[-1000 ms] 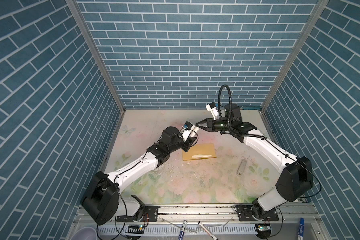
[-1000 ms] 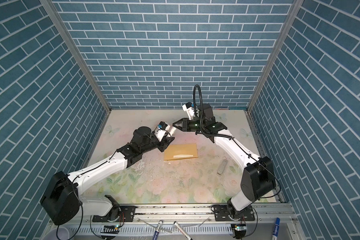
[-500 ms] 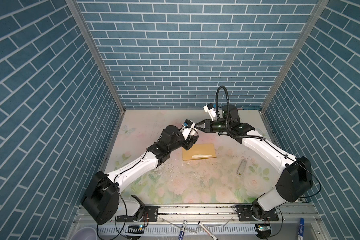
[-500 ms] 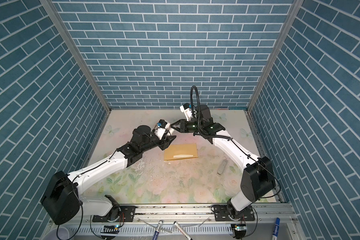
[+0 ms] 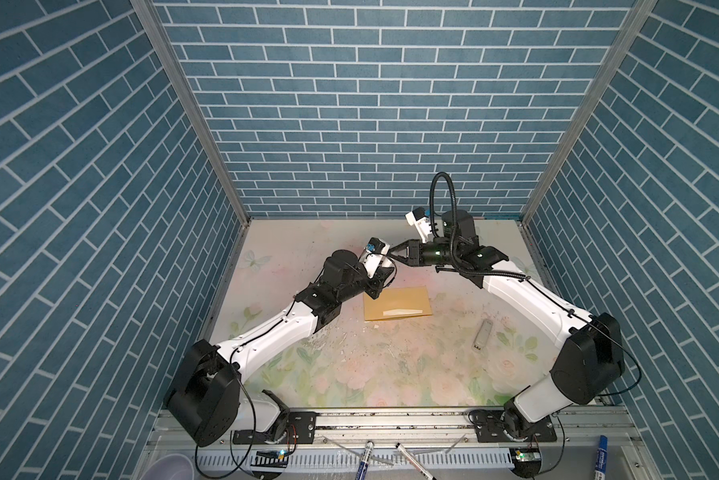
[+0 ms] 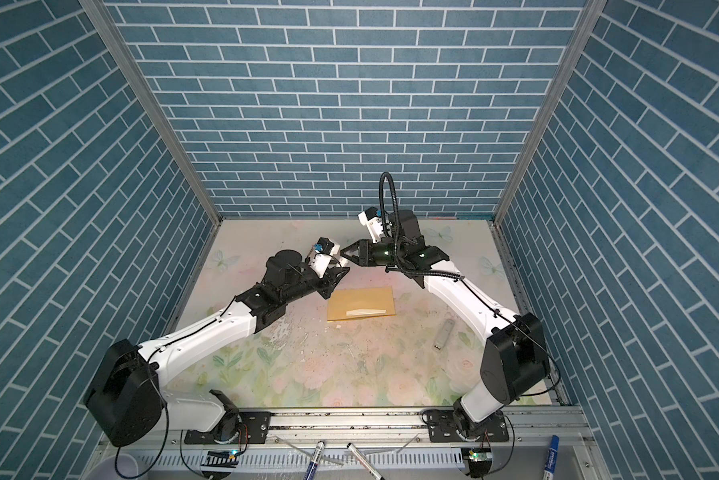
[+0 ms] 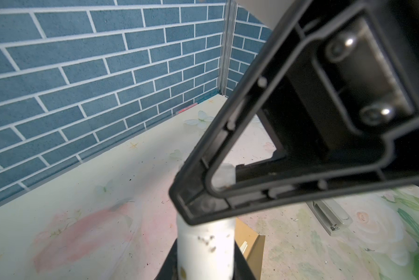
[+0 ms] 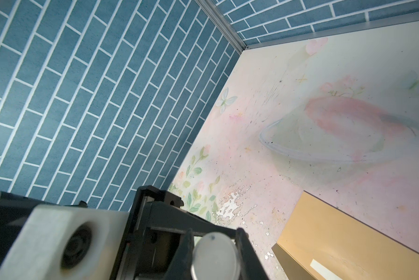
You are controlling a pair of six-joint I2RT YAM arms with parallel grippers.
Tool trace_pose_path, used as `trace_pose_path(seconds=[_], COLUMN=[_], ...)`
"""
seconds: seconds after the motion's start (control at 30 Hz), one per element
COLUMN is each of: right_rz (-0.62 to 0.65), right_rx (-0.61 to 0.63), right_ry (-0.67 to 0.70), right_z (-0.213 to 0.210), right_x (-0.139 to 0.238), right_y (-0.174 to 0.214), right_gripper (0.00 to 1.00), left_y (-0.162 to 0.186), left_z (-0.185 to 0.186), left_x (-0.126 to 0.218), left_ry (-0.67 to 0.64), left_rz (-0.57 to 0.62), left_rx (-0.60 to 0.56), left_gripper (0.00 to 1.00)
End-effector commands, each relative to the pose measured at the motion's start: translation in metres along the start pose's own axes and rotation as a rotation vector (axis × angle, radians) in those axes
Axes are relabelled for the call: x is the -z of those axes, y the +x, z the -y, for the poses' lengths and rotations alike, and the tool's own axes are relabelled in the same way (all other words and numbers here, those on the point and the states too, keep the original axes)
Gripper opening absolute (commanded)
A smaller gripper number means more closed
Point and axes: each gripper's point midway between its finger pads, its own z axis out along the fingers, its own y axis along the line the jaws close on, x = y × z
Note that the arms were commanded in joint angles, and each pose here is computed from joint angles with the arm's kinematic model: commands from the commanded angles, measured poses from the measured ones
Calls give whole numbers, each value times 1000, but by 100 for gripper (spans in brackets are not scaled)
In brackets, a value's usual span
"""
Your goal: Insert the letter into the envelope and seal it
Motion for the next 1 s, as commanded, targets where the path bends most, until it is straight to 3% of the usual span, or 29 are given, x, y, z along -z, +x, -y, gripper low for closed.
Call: trace_pose_path(seconds=[0.0, 0.43, 0.77, 0.97], right_rz=[61, 120, 102, 51], right_rx=[68, 96, 75, 44], right_ry=[-24, 30, 648, 883], right_z=[-15, -3, 160, 249], right_x=[26, 64, 83, 85], right_y=[-19, -41, -48, -39], right_gripper=[4, 4, 8, 8], left_y=[6, 18, 12, 14], left_z=[5, 7, 7, 6], left_x=[-3, -5, 2, 5], left_ry=[22, 37, 31, 19], left_rz=[-18, -39, -11, -12], left_rx=[-10, 3, 21, 21], left_gripper=[0, 0, 0, 0])
